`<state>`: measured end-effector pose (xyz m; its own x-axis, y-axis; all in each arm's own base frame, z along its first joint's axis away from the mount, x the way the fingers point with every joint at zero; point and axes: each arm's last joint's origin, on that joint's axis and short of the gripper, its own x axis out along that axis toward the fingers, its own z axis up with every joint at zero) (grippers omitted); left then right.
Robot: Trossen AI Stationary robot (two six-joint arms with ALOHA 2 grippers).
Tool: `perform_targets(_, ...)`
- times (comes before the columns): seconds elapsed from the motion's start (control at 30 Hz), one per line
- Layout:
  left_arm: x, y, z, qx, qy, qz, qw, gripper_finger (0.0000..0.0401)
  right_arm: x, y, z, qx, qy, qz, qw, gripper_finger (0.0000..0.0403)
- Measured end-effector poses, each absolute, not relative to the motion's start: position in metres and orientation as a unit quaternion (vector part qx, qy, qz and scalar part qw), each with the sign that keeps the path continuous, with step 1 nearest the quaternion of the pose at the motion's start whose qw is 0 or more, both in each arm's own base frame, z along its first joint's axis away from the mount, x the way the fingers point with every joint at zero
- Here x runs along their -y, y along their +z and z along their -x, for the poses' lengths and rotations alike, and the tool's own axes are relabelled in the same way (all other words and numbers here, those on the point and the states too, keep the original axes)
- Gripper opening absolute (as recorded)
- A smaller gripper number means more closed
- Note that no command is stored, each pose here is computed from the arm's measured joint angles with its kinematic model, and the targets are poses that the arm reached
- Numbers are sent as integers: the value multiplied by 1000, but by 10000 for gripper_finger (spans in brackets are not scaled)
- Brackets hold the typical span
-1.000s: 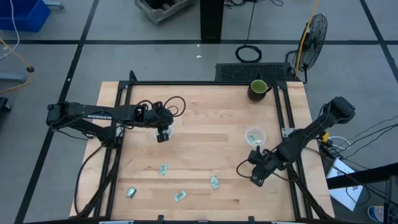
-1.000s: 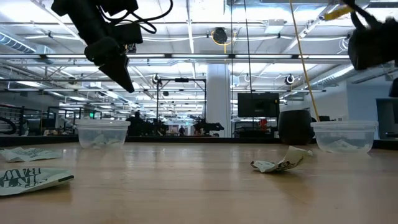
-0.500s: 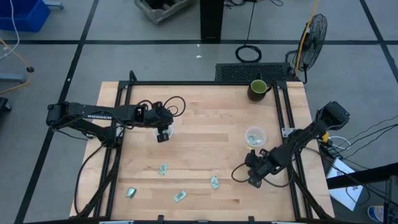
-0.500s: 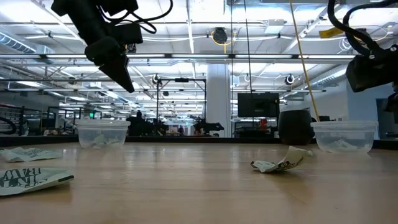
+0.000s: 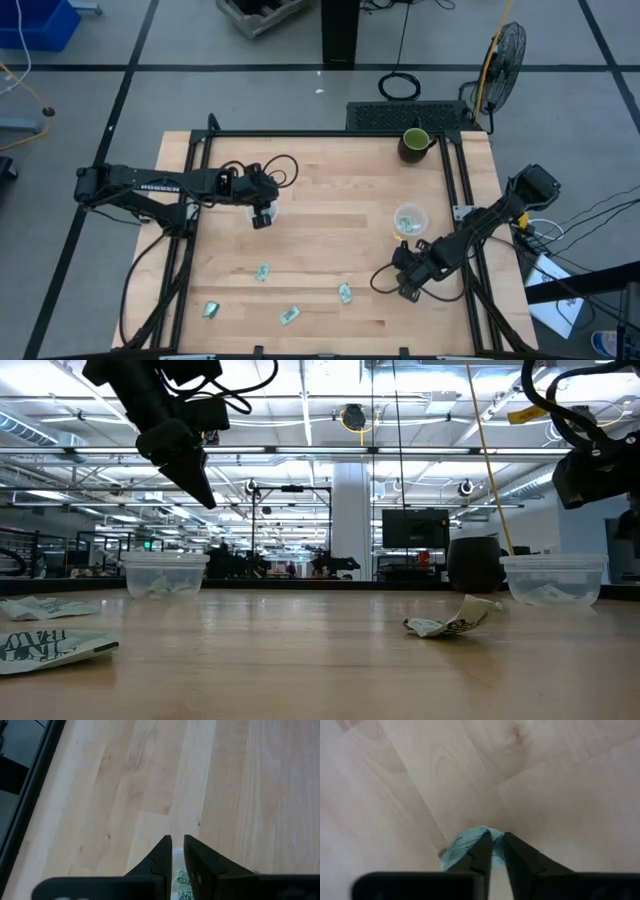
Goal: Pick and place items into bin
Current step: Put the stevia packet into the right transparent bin
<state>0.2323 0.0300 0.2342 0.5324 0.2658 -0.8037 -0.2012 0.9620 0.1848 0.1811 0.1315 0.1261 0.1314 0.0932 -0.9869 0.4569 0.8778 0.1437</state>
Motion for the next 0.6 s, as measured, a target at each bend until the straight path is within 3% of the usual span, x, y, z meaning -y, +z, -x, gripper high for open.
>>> perform_targets(0.13,-30,234,-232,-465,133,-35,875,51,-133,137,-184,-610,-100,-238,749,9)
perform_targets(0.3,-30,234,-232,-465,133,-36,875,51,-132,164,-194,-477,-69,-201,853,8)
perform_targets(0.43,-30,234,-233,-463,132,-38,876,51,-122,183,-200,-346,-127,-79,926,3)
perform_targets(0.6,-30,236,-235,-452,133,-38,881,51,-93,199,-203,-272,-250,23,929,4)
